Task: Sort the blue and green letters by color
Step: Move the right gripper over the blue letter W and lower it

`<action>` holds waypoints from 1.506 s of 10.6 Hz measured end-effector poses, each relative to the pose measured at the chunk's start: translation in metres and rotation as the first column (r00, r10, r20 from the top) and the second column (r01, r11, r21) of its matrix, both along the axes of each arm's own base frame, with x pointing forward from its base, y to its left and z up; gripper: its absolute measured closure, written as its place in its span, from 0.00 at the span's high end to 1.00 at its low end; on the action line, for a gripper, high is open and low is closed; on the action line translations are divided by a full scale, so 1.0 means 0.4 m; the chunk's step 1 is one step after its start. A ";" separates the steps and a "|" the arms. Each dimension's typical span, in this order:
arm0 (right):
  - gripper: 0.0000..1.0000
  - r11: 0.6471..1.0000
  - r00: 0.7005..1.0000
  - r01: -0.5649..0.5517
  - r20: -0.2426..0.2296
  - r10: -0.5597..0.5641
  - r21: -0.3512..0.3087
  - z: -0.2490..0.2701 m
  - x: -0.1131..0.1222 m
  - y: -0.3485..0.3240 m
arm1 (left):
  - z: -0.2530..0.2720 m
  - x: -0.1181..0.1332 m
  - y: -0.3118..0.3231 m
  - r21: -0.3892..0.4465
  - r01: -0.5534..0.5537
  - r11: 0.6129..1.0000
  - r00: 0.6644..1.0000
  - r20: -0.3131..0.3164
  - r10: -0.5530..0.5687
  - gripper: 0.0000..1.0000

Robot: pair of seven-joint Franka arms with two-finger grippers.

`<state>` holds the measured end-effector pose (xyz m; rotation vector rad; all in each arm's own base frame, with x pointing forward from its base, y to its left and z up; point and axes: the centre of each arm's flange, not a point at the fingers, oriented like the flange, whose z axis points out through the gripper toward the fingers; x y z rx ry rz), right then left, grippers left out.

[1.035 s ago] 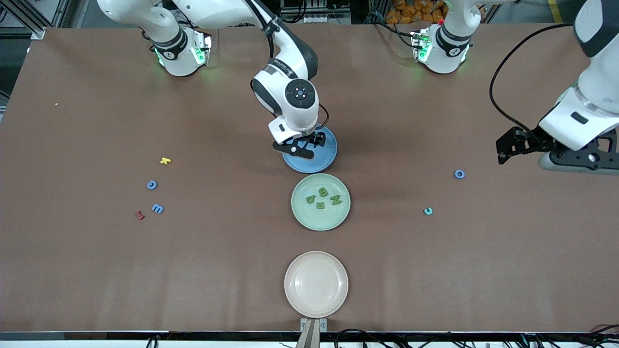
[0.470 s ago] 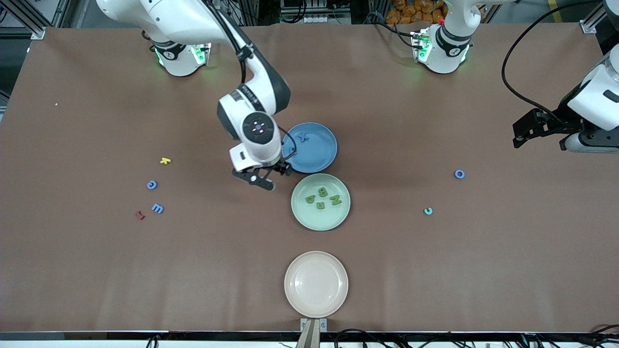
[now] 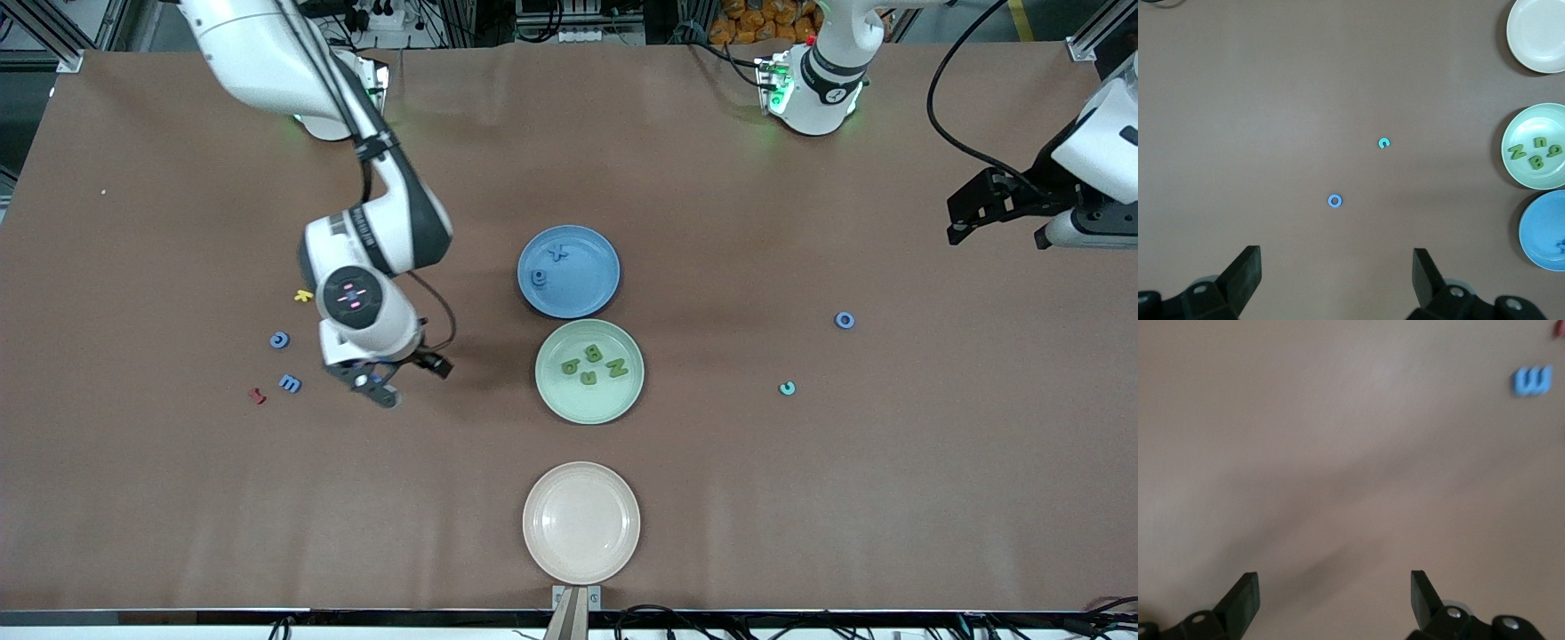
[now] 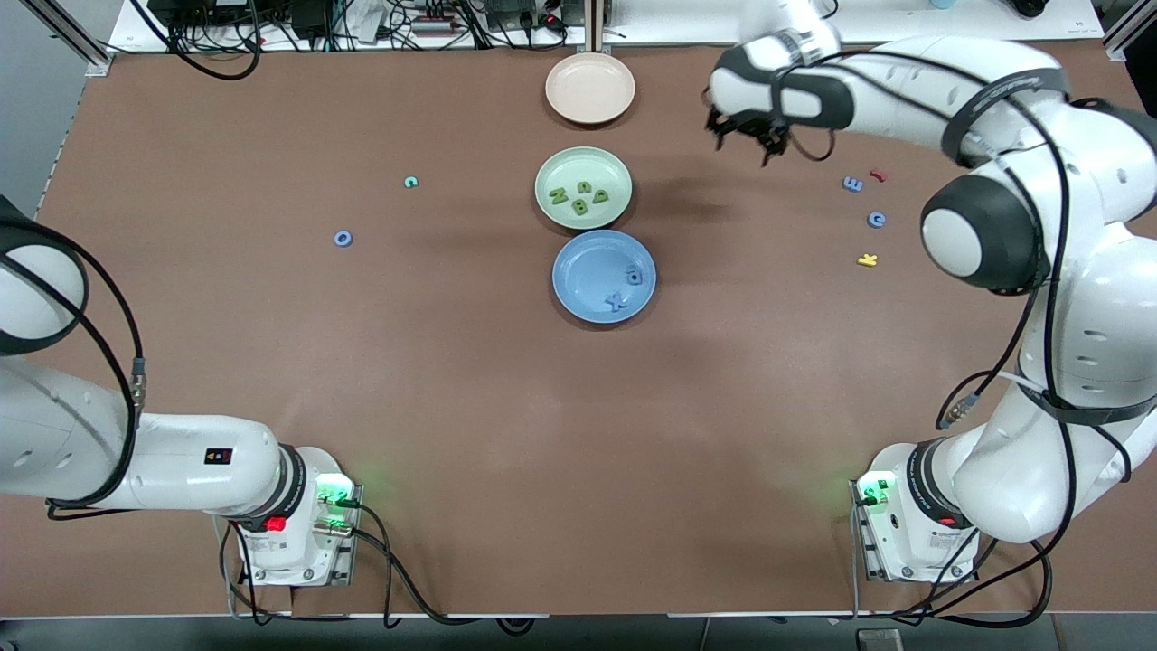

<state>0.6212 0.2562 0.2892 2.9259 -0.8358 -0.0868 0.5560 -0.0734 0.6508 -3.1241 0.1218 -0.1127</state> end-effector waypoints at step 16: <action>1.00 0.991 0.992 0.125 0.019 -0.126 0.042 -0.109 0.171 -0.620 | 0.003 -0.035 0.017 -0.004 -0.012 1.000 0.999 -0.033 0.011 1.00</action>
